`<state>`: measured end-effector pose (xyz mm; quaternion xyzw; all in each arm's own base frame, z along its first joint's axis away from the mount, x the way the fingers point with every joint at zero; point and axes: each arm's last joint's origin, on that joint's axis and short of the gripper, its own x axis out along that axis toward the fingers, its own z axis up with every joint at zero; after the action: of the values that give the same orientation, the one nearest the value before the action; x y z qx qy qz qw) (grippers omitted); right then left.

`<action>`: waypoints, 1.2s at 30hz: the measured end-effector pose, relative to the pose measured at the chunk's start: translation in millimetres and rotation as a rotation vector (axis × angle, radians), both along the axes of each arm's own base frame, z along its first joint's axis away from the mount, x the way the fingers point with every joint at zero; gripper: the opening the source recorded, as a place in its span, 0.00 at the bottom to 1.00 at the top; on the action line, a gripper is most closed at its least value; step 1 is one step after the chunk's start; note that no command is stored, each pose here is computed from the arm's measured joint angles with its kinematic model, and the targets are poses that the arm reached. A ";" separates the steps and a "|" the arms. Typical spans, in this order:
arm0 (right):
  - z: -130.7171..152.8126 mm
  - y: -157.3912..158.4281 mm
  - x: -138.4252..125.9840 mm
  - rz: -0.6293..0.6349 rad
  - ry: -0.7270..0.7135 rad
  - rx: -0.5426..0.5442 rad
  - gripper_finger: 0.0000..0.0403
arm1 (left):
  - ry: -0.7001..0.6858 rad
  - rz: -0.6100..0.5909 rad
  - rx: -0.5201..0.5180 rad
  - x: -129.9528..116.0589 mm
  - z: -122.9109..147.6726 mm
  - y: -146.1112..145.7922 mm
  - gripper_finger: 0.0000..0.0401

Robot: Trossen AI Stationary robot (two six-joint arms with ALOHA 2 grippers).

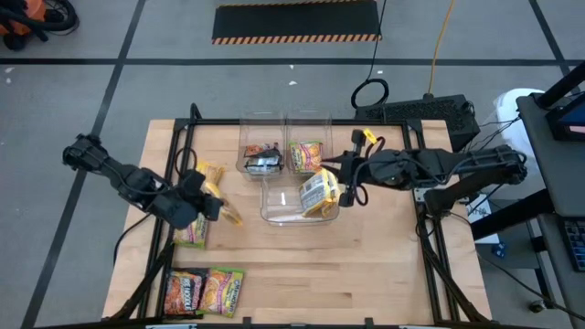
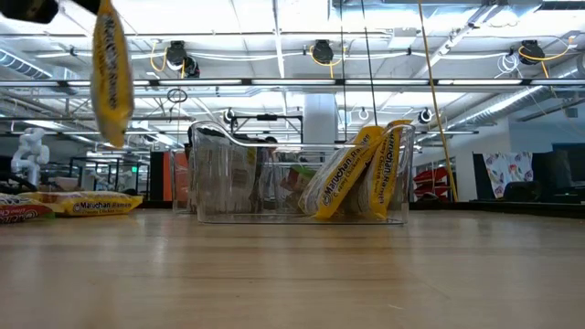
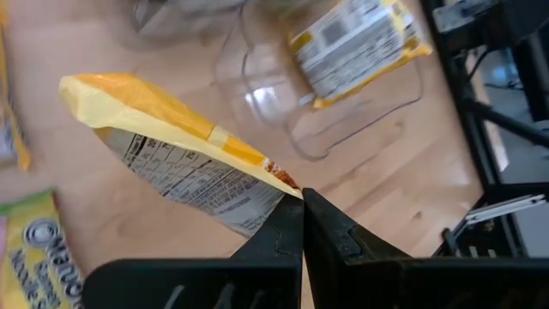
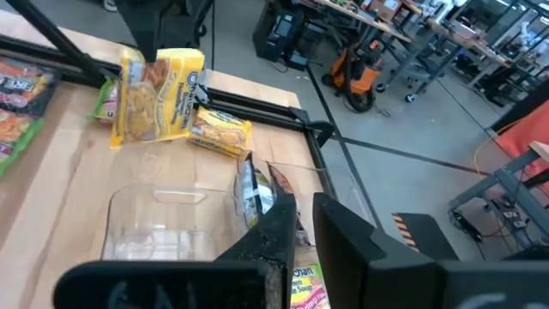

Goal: Sort Maruchan noodles
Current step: Put the yellow noodle pack into the bottom transparent bin

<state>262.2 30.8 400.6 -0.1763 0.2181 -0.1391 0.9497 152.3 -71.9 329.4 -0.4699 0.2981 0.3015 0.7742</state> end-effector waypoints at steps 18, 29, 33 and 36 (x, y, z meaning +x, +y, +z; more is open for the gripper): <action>-3.6 -3.8 -3.7 -0.115 0.046 -0.066 0.10 | -0.148 -0.135 0.100 43.5 27.3 30.0 0.00; -4.7 -3.9 -4.3 -0.114 0.059 -0.069 0.10 | -0.186 -0.255 0.103 90.8 16.8 53.5 0.00; -5.3 -4.0 -4.6 -0.114 0.066 -0.070 0.10 | -0.191 -0.290 0.094 102.7 11.6 62.2 0.00; -5.5 -4.0 -4.7 -0.114 0.069 -0.071 0.10 | -0.195 -0.324 0.091 109.9 8.2 68.5 0.00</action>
<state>257.4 26.8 395.1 -0.2019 0.2552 -0.1945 0.9253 262.3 -3.5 337.6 -0.4072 0.2794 0.1392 0.8584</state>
